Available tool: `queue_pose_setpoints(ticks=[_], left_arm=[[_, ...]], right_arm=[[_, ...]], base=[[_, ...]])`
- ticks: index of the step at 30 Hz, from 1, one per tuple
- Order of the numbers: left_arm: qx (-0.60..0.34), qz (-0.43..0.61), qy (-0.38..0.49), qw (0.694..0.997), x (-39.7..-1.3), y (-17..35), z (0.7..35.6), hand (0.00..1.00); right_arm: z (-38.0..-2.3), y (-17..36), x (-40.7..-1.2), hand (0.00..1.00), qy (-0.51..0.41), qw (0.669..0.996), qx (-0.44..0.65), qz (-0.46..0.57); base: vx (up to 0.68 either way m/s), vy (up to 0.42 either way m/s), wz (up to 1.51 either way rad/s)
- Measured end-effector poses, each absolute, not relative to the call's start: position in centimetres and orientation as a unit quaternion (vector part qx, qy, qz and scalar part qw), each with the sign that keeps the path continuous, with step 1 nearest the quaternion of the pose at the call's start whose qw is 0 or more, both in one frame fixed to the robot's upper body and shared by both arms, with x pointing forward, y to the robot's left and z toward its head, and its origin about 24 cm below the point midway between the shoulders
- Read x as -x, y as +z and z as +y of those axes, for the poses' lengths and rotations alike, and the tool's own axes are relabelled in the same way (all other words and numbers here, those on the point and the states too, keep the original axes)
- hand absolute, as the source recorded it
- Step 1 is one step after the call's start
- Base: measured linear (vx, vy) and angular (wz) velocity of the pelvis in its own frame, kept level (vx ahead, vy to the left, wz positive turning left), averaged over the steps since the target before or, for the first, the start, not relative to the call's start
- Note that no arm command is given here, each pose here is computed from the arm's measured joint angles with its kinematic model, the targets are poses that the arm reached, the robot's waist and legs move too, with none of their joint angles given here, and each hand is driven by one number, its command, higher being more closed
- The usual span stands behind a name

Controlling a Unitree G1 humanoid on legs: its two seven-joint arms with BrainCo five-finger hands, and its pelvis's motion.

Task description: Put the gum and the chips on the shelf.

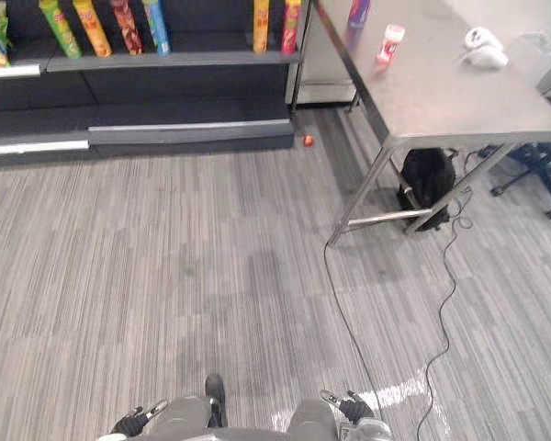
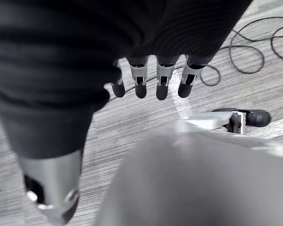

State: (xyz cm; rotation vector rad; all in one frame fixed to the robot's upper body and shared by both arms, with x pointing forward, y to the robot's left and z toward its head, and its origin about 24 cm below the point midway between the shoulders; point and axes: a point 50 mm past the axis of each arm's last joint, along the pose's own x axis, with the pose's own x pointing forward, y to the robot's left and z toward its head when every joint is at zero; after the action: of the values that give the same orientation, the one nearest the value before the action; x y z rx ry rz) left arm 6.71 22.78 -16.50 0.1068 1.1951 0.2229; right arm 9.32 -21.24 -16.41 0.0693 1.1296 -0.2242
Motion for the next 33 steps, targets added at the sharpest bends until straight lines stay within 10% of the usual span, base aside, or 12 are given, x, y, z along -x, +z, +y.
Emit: queue_pose_setpoints(ticks=[33], left_arm=[[0.073, 0.541, 0.198, 0.814, -5.7, -16.9, 20.9, 0.0]], right_arm=[[-22.4, -16.3, -7.5, 0.0, -0.076, 0.833, 0.04, 0.546]], base=[[0.4, -0.07, 0.06]])
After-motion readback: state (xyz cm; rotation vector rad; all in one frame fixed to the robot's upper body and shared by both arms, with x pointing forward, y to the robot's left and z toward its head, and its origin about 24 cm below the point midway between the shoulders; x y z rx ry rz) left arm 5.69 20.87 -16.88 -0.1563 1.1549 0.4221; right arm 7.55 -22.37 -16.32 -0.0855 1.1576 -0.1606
